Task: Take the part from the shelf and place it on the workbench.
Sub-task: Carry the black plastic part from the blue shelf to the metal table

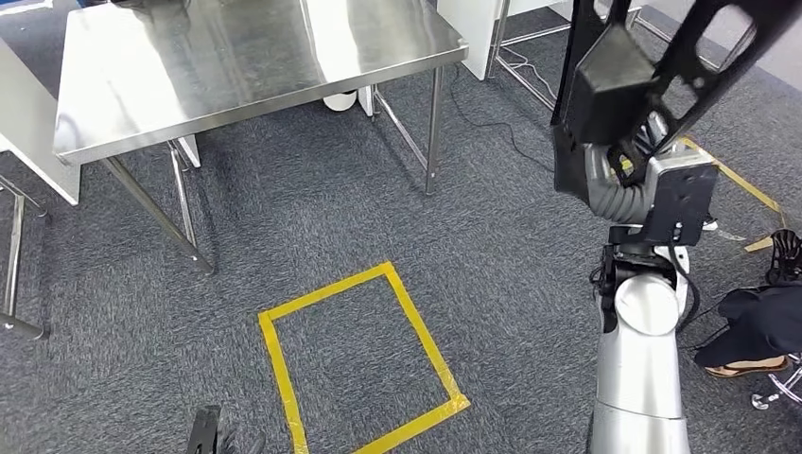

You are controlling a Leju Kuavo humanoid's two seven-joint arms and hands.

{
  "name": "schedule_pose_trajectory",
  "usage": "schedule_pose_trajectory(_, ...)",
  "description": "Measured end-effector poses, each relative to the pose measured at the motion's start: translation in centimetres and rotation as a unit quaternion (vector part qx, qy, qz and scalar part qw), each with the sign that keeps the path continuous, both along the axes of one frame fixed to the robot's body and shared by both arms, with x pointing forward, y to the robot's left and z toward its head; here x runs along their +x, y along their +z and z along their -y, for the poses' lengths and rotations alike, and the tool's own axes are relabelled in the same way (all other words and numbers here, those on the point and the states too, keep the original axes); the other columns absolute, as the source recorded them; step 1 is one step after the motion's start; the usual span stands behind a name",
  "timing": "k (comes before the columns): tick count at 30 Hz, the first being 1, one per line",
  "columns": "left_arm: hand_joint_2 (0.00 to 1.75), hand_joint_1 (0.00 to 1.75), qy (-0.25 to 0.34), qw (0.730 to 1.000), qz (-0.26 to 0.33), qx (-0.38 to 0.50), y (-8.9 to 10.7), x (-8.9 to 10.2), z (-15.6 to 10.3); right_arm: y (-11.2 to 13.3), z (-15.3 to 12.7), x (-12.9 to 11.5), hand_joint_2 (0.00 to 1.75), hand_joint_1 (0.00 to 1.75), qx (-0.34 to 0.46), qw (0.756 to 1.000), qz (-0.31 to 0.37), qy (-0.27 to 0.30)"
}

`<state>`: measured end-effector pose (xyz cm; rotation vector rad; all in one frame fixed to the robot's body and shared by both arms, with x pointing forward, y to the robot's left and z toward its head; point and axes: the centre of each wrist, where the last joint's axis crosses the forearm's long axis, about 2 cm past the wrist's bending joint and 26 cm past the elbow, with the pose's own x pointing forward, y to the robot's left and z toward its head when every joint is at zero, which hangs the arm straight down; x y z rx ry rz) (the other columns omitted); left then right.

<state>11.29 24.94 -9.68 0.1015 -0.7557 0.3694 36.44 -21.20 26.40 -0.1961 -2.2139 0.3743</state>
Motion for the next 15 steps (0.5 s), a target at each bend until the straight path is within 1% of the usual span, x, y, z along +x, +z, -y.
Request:
schedule_pose_trajectory(6, 1.75, 0.00, -0.002, 0.999, 0.036, -0.005, 0.4, 1.2, 0.5, 0.7, 0.0, 0.0, 1.75, 1.75, 0.010, 1.000, 0.005, 0.007)
schedule_pose_trajectory(9, 1.75, 0.00, -0.007, 0.999, 0.046, -0.008, 0.4, 1.2, 0.7, 0.7, -0.1, -0.1, 1.75, 1.75, 0.009, 1.000, 0.005, 0.008)
schedule_pose_trajectory(15, 1.75, 0.00, -0.014, 0.999, 0.048, -0.007, 0.4, 1.3, 0.9, 1.2, -0.2, 0.1, 1.75, 1.75, 0.006, 1.000, 0.013, 0.010)
